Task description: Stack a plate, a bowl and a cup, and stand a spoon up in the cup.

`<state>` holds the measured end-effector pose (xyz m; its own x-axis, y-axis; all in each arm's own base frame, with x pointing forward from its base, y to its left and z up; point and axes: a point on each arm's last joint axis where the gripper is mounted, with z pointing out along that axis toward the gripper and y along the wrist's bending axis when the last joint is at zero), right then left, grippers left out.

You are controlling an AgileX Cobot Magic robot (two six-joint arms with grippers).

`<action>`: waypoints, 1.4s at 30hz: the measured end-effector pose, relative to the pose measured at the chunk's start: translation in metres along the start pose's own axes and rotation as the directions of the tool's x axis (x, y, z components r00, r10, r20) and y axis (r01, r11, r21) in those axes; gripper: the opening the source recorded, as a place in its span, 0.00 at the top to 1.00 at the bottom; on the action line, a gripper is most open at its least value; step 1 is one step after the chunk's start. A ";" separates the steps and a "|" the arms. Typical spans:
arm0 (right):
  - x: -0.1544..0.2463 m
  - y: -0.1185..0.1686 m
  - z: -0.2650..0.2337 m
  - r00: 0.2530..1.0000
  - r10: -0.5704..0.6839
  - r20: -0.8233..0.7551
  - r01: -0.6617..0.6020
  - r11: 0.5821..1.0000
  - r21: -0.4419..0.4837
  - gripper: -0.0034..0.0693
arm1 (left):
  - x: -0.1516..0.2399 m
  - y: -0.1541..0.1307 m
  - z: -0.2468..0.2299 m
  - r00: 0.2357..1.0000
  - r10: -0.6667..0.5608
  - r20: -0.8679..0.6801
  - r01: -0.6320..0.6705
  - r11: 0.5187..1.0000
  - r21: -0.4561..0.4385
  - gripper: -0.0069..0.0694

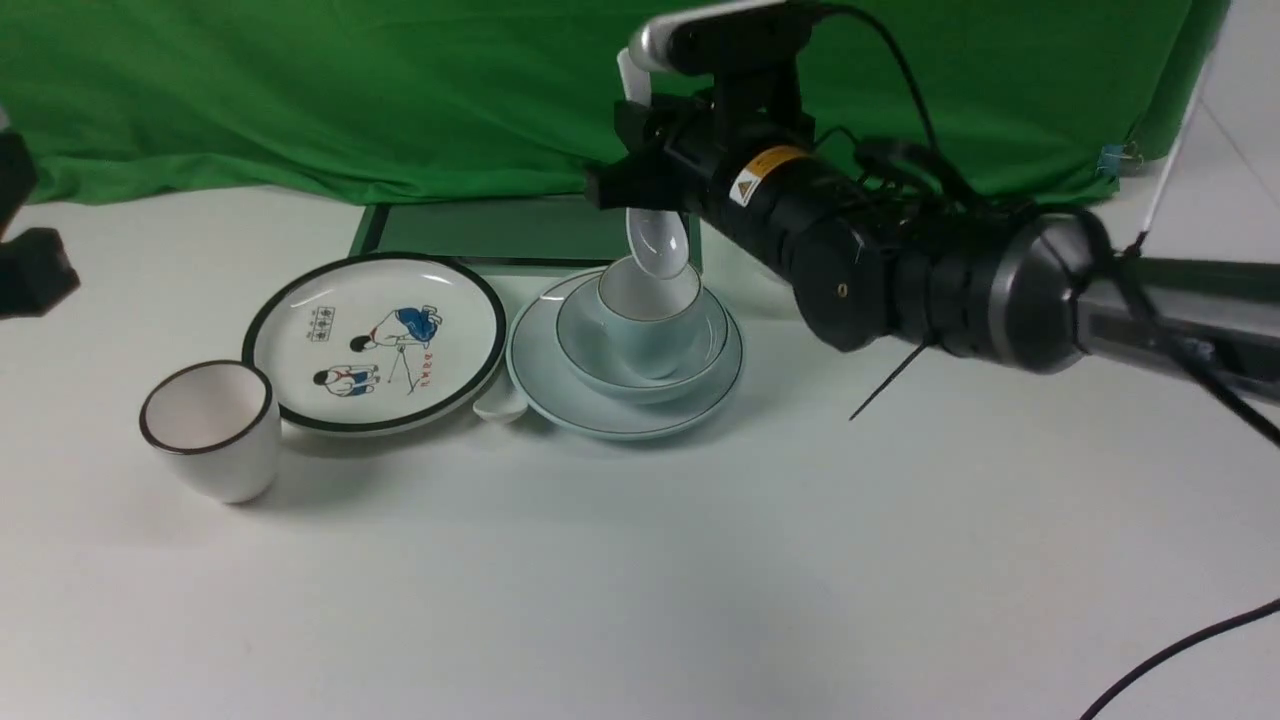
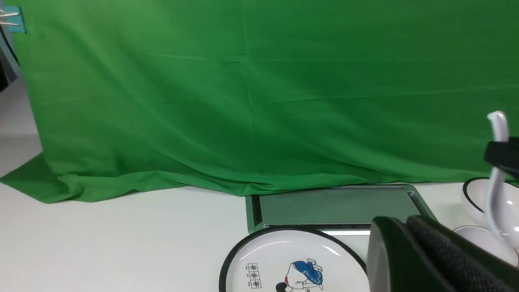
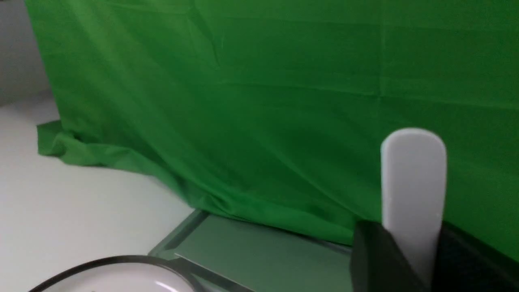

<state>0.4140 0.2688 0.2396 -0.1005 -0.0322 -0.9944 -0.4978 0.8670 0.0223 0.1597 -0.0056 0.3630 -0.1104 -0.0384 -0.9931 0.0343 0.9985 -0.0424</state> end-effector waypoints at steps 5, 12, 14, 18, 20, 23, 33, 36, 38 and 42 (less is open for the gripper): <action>0.022 -0.001 0.008 1.000 0.010 -0.011 -0.010 1.000 0.007 0.73 | 0.000 0.000 0.000 1.000 0.009 -0.002 -0.009 1.000 -0.001 0.92; 0.021 0.000 0.007 0.999 -0.001 -0.036 0.001 1.000 0.003 0.56 | 0.000 0.000 0.000 1.000 0.022 -0.002 -0.022 1.000 -0.003 0.92; 0.016 0.000 0.004 0.998 -0.018 -0.056 0.018 1.000 -0.003 0.51 | 0.000 0.000 0.000 0.999 0.032 -0.003 -0.032 0.999 -0.004 0.92; -0.031 0.003 -0.023 0.977 -0.162 -0.137 0.156 0.986 -0.059 0.55 | 0.001 0.001 0.000 0.996 0.092 -0.008 -0.092 0.996 -0.012 0.92; -0.064 0.004 -0.047 0.959 -0.233 -0.164 0.219 0.971 -0.097 0.66 | 0.001 0.001 0.000 0.994 0.112 -0.008 -0.112 0.994 -0.015 0.92; -0.115 0.005 -0.094 0.940 -0.304 -0.155 0.284 0.949 -0.137 0.86 | 0.001 0.002 0.000 0.992 0.127 -0.008 -0.127 0.992 -0.017 0.92; -0.153 -0.004 -0.271 0.945 -0.327 -0.021 0.323 0.939 -0.115 0.94 | 0.000 0.002 0.000 0.991 0.134 -0.004 -0.134 0.991 -0.018 0.92; -0.111 -0.007 -0.295 0.946 -0.314 -0.079 0.303 0.945 -0.126 0.94 | 0.000 0.002 0.000 0.991 0.134 -0.004 -0.134 0.991 -0.018 0.92; -0.089 -0.008 -0.306 0.953 -0.277 -0.120 0.261 0.956 -0.130 0.94 | 0.000 0.002 0.000 0.991 0.134 -0.004 -0.134 0.991 -0.018 0.92; -0.035 -0.011 -0.319 0.953 -0.180 -0.246 0.152 0.980 -0.129 0.93 | 0.000 0.002 0.000 0.991 0.134 -0.004 -0.134 0.991 -0.018 0.92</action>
<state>0.1477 0.1018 0.3074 -0.2177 -0.3087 -0.9259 -0.6145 0.7804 -0.1157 0.1602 -0.0039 0.3626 -0.1087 0.0957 -0.9895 0.0309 0.9952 0.0928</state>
